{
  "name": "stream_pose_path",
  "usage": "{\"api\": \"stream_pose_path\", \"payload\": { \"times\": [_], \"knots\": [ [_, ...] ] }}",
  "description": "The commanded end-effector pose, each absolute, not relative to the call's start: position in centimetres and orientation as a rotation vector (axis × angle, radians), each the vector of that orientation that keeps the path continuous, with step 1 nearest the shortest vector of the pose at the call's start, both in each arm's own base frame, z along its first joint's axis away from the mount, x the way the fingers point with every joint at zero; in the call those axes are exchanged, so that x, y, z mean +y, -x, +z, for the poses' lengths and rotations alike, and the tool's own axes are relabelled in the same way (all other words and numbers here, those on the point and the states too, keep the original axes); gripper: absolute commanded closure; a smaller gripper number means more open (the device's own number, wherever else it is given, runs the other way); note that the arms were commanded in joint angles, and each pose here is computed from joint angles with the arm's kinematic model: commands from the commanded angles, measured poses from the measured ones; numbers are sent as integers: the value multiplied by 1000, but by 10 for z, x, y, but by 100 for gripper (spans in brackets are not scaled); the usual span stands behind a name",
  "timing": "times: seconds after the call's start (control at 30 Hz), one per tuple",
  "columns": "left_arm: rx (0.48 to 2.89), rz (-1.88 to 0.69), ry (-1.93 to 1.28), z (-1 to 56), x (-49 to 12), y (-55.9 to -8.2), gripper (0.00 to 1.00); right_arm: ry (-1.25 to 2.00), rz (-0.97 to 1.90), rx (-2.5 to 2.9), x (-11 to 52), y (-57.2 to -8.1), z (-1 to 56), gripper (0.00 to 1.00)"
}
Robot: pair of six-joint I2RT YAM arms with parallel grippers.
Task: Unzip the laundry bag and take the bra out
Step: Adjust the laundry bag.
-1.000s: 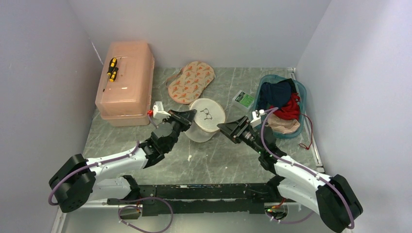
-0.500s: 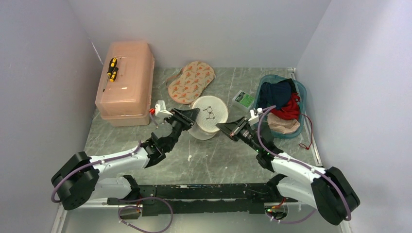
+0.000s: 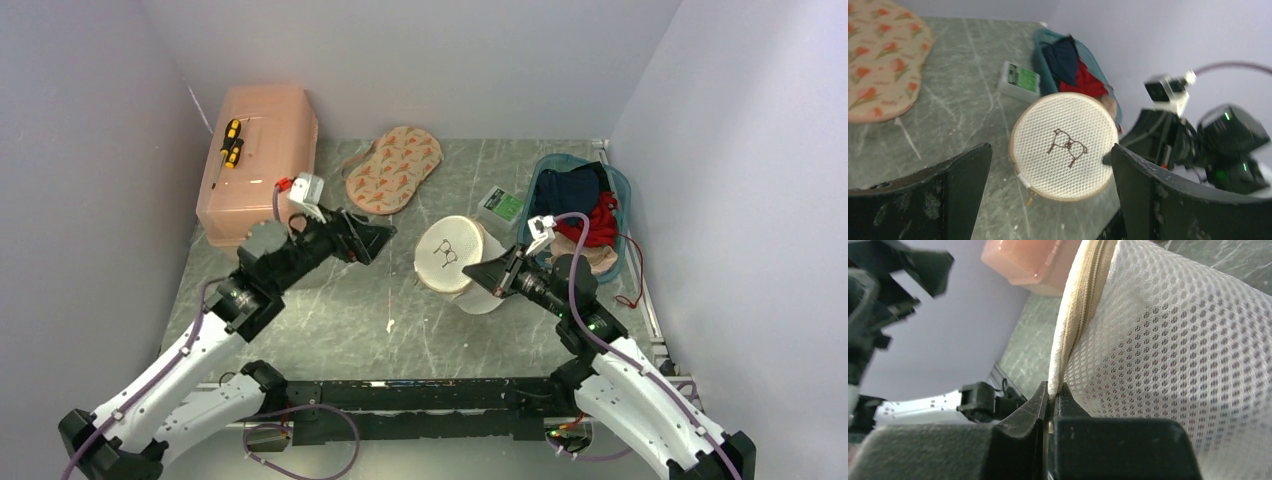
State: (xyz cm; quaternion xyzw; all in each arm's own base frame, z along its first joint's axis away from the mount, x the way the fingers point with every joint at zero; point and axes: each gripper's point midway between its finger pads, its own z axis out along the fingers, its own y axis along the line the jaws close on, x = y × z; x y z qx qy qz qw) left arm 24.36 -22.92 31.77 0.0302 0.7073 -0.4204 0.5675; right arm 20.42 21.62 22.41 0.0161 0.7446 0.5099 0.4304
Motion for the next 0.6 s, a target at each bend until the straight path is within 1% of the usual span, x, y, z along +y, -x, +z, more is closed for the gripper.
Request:
{"api": "stream_pose_path", "payload": {
  "times": [0.0, 0.13, 0.27, 0.43, 0.57],
  "knots": [
    [1786, -1253, -640, 306, -261, -190, 6, 250, 1261, 1894, 217, -173, 235, 100],
    [1855, -1485, -817, 301, -277, -171, 6, 314, 1247, 1880, 214, -164, 242, 100],
    [1837, -1653, -885, 300, -284, -159, 6, 383, 1278, 1849, 216, -155, 248, 100],
    [1800, -1703, -873, 297, -285, -156, 6, 465, 1366, 1785, 224, -144, 255, 100],
    [1855, -1711, -843, 278, -281, -152, 6, 505, 1432, 1737, 230, -138, 258, 100]
  ]
}}
